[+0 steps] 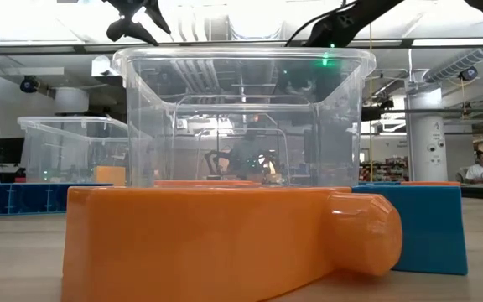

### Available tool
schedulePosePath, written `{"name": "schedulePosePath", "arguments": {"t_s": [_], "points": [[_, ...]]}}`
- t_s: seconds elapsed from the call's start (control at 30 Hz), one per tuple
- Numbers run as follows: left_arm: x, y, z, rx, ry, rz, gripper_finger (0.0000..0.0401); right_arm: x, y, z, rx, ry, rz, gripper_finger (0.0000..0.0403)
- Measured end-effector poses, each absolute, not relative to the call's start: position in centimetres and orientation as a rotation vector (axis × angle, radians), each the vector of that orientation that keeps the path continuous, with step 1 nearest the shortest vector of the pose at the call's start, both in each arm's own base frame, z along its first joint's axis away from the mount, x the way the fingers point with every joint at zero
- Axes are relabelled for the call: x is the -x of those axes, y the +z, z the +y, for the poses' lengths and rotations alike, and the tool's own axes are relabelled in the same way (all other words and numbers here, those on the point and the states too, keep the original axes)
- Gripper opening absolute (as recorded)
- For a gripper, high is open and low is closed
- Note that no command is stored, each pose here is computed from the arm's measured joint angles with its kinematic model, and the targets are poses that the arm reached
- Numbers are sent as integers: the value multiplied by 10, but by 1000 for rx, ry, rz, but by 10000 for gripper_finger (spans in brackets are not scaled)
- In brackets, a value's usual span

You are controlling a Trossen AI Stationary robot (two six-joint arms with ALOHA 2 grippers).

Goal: Sort blocks
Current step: Put the blue game piece into the bottom right transparent bin

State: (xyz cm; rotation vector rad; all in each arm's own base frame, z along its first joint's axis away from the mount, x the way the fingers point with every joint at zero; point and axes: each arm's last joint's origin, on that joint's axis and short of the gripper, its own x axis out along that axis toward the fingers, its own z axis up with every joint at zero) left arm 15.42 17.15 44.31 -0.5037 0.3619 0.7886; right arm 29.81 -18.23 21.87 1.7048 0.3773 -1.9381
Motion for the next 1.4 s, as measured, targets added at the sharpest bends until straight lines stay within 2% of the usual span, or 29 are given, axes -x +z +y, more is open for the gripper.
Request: {"name": "schedulePosePath", "arguments": {"t_s": [0.37, 1.03, 1.27, 1.4], "points": [[-154, 443, 172, 496, 787, 365, 207, -280, 218, -173, -1741, -2220, 376, 13], [-154, 443, 172, 473, 807, 372, 207, -283, 185, -191, -1729, -2383, 262, 13], [-154, 443, 172, 465, 805, 375, 207, -280, 167, -202, -1702, -2449, 302, 13], [-154, 443, 172, 465, 805, 375, 207, -283, 160, -207, -1715, -2394, 349, 13]]}}
